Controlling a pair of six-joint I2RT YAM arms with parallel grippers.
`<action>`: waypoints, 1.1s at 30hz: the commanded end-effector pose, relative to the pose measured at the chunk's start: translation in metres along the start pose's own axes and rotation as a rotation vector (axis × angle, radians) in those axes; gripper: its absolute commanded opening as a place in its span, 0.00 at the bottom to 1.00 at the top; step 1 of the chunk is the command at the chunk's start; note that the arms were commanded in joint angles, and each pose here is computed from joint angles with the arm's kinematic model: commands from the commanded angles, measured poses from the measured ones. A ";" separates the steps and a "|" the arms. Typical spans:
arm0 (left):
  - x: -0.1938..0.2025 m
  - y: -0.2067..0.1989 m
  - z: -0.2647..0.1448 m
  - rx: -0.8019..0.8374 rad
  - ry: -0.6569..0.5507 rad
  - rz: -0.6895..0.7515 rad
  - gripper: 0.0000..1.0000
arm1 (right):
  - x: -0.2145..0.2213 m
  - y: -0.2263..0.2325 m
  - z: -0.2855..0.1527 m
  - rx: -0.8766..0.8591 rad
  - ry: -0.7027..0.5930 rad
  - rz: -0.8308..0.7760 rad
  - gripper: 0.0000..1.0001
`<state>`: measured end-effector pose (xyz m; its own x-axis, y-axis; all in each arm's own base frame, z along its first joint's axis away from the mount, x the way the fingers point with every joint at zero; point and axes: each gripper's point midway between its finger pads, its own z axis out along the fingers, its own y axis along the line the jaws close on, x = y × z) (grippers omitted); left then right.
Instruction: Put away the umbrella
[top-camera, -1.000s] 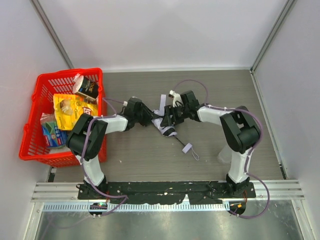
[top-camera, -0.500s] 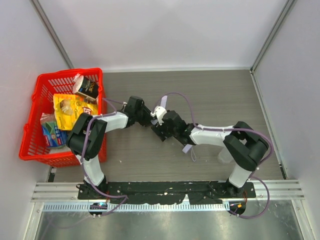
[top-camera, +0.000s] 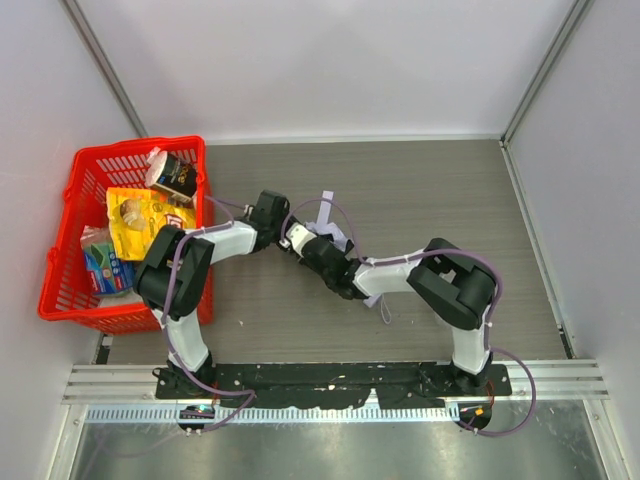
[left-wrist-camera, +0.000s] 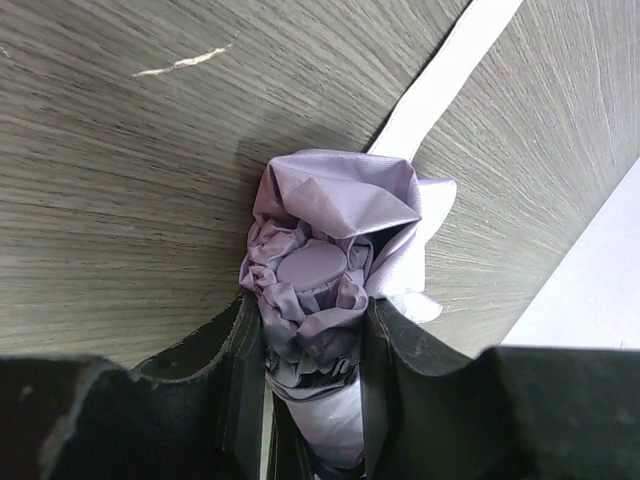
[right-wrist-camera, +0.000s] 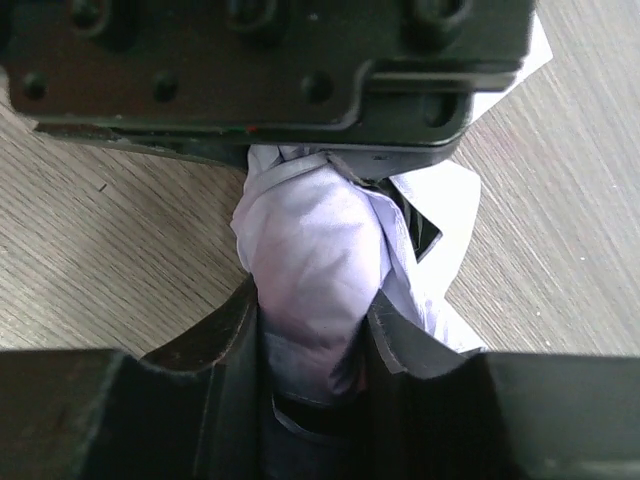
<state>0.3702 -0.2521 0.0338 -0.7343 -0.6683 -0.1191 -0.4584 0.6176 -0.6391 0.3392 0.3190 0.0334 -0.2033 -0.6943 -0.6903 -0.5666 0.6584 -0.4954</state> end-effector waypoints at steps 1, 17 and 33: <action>0.022 0.107 -0.008 -0.364 0.045 0.058 0.00 | 0.048 0.021 0.011 -0.229 0.147 0.150 0.01; 0.000 0.058 -0.029 -0.113 -0.068 0.239 1.00 | 0.057 0.053 -0.010 -0.876 0.201 0.620 0.01; 0.022 0.065 -0.003 -0.116 0.002 0.226 0.94 | 0.056 0.051 0.004 -1.038 0.228 0.846 0.01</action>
<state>0.3618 -0.2345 0.0475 -0.7575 -0.5585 -0.3380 -0.2509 0.7271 -0.6390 0.3454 0.3338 0.0330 -0.6907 -0.2167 -0.6900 -0.7141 0.3552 0.6033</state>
